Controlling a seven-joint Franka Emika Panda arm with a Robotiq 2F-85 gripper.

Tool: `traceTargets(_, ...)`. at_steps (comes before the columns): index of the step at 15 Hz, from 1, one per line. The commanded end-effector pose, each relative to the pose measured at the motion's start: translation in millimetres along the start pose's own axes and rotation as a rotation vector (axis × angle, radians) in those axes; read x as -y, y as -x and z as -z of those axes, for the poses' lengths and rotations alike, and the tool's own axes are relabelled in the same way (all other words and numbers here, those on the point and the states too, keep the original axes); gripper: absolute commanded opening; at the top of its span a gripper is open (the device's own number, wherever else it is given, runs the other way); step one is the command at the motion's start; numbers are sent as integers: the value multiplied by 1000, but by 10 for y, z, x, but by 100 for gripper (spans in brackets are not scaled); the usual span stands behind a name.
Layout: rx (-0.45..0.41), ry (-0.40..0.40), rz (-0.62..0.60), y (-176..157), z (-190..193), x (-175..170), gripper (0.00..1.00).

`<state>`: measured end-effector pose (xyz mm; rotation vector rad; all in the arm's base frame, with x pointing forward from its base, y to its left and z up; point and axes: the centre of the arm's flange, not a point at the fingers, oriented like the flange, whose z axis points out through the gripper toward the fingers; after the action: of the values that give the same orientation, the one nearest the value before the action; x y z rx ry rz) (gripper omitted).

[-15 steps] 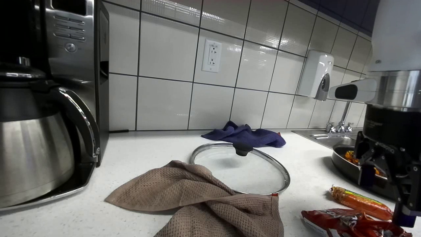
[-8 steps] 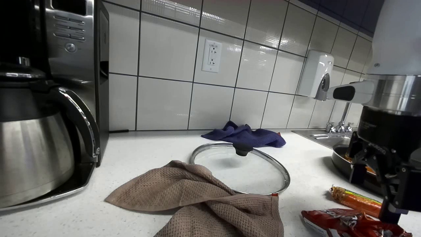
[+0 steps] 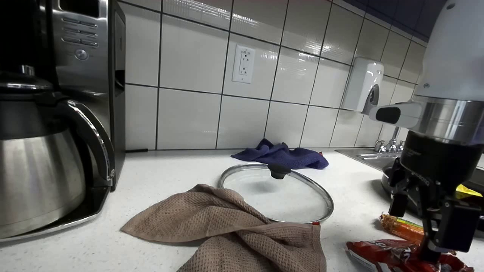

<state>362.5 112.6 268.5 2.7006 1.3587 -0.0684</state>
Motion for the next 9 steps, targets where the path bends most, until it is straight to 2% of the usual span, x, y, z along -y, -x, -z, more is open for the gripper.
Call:
traceTargets(1,-14,18,-13,16,-93,3,100)
traceTargets(3,-17,17,-12,9,-102,5,100)
traceTargets(4,-18,18,-13,8,-106,3,75)
traceTargets(5,-20,18,-14,6,-110,2,74)
traceTargets(9,-24,12,-23,5,-120,6,42)
